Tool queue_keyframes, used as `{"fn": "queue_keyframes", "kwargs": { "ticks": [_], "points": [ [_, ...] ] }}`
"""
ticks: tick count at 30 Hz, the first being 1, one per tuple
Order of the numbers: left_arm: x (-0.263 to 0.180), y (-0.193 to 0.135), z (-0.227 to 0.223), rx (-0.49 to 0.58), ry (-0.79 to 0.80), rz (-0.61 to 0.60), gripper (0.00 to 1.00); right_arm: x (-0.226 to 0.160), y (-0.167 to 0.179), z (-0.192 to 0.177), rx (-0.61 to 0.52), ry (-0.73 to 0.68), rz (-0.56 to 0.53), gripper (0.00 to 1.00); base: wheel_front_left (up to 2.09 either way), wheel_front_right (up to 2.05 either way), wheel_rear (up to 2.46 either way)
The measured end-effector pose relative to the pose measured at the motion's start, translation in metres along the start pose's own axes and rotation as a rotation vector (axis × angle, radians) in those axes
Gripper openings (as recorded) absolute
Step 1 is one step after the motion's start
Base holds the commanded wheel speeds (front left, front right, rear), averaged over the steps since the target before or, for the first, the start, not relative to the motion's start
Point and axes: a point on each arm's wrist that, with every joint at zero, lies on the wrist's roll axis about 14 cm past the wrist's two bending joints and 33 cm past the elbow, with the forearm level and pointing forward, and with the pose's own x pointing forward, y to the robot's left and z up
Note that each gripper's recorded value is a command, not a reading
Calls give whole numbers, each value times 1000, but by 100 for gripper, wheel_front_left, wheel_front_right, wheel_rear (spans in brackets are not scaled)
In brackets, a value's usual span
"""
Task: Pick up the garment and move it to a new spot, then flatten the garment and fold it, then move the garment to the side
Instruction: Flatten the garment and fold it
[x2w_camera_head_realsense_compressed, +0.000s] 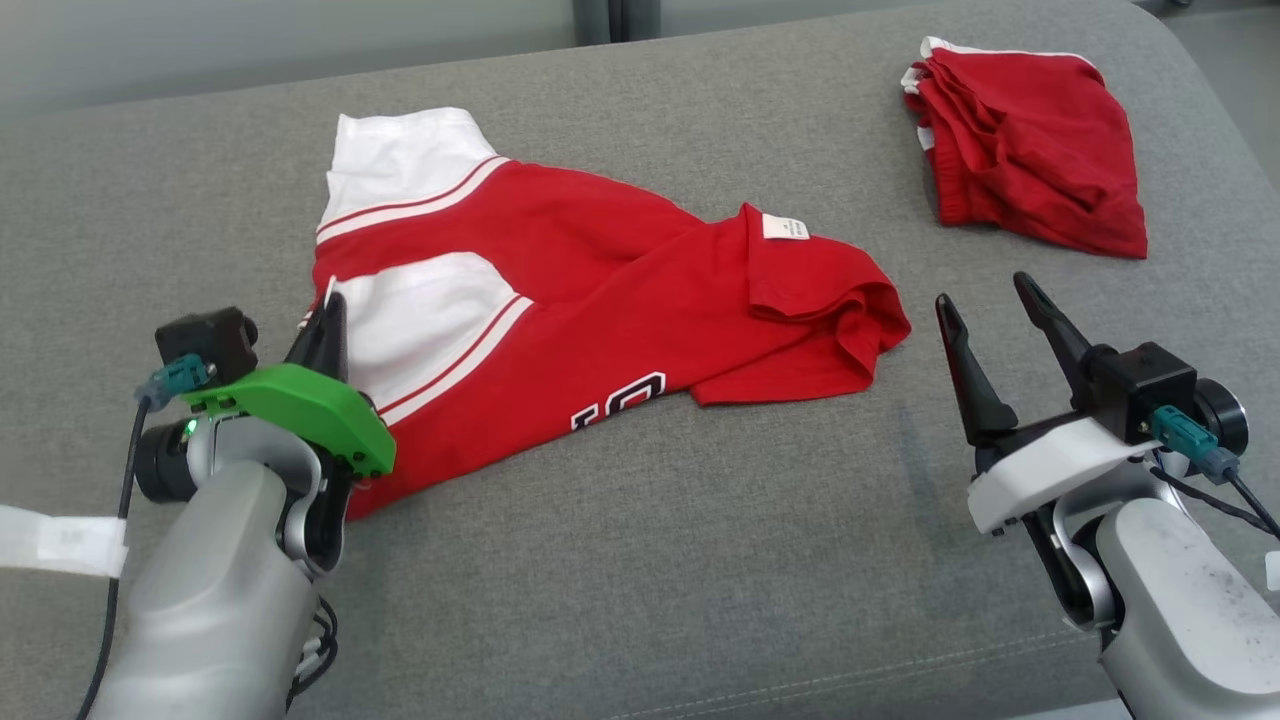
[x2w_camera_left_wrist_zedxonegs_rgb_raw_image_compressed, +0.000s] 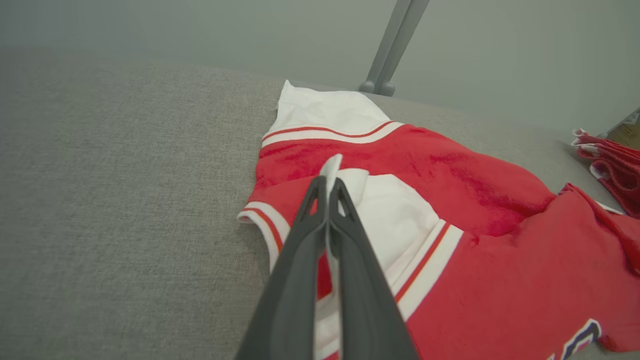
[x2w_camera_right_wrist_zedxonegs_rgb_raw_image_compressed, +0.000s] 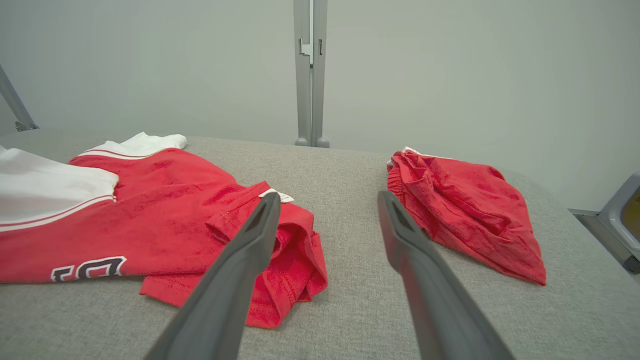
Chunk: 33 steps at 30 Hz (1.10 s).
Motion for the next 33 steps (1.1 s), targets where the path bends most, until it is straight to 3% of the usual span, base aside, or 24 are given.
{"fn": "queue_keyframes", "kwargs": {
  "ticks": [5,9,15,25,33],
  "points": [
    [-33,24,-7,-85,-20,90,0,-4,18,-12,-37,46,102,100,0,0,0],
    [-44,31,21,-142,-120,125,0,-2,41,-19,-82,81,214,100,0,0,0],
    [-63,37,31,-156,-178,145,0,14,76,-24,-123,119,359,100,0,0,0],
    [-69,30,28,-150,-199,121,0,47,90,-54,-181,247,431,100,0,0,0],
    [-78,50,17,-153,-192,183,0,60,103,-83,-225,323,494,100,0,0,0]
  ]
}}
